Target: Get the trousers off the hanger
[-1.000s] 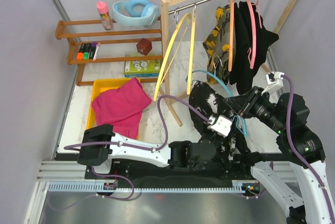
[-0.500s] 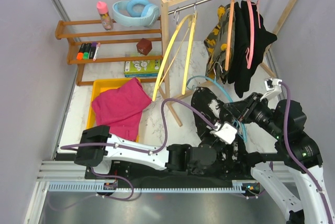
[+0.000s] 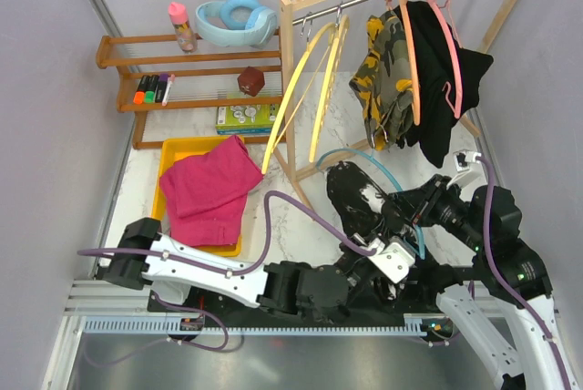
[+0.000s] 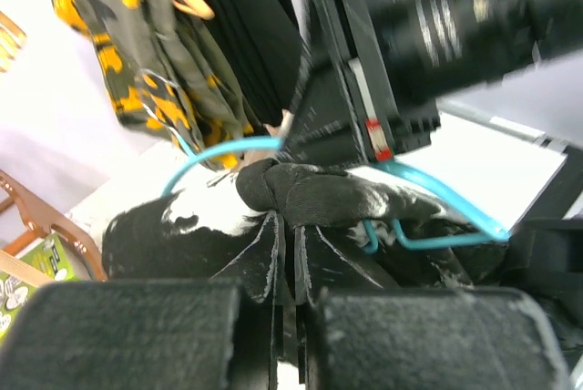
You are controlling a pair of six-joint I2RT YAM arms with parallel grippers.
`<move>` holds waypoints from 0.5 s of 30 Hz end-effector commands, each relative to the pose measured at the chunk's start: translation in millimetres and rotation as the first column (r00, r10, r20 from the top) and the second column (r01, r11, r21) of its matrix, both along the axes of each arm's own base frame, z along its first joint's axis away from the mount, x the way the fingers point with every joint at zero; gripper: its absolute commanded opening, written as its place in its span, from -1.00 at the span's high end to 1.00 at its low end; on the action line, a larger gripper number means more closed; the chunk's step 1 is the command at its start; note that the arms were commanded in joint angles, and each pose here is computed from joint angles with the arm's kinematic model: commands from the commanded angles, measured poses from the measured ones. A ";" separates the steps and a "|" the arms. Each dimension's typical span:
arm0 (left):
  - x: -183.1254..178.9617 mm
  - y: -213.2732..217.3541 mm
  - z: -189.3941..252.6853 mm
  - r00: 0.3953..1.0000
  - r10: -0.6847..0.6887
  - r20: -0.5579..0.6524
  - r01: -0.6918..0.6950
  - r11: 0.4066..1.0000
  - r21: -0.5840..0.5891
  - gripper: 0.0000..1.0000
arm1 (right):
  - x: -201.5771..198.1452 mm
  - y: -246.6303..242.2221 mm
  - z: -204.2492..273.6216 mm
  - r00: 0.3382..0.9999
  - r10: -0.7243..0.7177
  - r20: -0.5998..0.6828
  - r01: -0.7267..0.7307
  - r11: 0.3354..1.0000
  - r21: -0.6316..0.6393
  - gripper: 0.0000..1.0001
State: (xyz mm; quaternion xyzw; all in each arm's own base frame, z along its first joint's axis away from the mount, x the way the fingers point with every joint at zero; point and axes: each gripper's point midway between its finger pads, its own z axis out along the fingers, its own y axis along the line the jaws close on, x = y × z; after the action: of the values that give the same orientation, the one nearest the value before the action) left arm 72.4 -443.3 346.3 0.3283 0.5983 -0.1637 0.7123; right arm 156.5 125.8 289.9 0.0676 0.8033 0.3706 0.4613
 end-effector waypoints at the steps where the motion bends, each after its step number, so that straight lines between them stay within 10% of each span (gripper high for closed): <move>1: -5.5 53.6 136.0 0.995 -0.095 -0.019 0.079 0.909 -0.409 0.96 | 10.3 -15.0 -15.8 0.997 -0.074 0.019 0.075 0.994 -0.074 1.00; 15: -30.7 153.4 234.6 0.895 -0.444 0.035 0.353 0.659 -0.665 0.96 | 22.1 -24.6 -40.5 0.991 -0.131 -0.018 0.127 0.982 -0.141 1.00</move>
State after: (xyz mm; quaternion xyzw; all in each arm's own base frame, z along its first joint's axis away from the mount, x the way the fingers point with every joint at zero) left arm 55.6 -355.6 474.6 0.2763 0.5423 -0.3474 0.7133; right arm 166.3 119.0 267.5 0.0898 0.8120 0.3462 0.4612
